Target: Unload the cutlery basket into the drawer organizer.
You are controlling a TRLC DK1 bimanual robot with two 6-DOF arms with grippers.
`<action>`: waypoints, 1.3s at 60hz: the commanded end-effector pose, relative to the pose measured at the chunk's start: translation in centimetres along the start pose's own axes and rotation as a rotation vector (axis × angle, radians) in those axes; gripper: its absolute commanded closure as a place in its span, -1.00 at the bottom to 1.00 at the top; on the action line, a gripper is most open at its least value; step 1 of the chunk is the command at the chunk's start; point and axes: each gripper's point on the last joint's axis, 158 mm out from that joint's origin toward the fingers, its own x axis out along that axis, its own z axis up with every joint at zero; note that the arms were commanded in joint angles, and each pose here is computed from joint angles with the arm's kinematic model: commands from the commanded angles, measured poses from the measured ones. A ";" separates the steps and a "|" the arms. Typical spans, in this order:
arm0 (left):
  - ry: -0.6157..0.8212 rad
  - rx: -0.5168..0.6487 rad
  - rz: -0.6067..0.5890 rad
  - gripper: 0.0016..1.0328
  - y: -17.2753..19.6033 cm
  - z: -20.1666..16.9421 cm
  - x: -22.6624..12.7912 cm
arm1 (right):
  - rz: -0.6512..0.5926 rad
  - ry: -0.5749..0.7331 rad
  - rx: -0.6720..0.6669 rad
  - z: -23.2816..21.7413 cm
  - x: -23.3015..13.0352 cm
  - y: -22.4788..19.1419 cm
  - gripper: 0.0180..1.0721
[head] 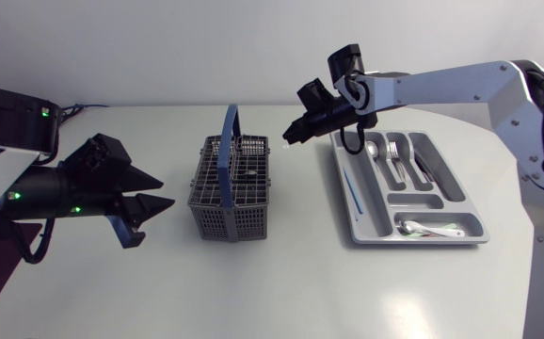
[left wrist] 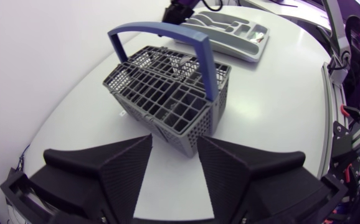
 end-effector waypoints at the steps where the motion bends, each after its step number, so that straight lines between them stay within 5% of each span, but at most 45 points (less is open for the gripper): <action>1: 0.018 0.037 -0.062 0.41 -2.4 -0.9 0.6 | 0.010 0.002 0.033 0.4 0.9 -0.9 0.89; 6: 0.032 0.049 -0.096 0.56 -3.5 -1.2 1.2 | 0.017 0.005 0.034 0.8 1.7 -1.2 0.89; 52: 0.066 0.070 -0.131 0.56 -5.4 -2.6 2.6 | 0.099 0.043 0.014 0.5 4.8 3.0 0.90; 78: 0.039 0.058 -0.074 0.56 -3.7 -2.4 2.3 | 0.159 0.139 -0.042 -4.8 1.6 9.0 0.90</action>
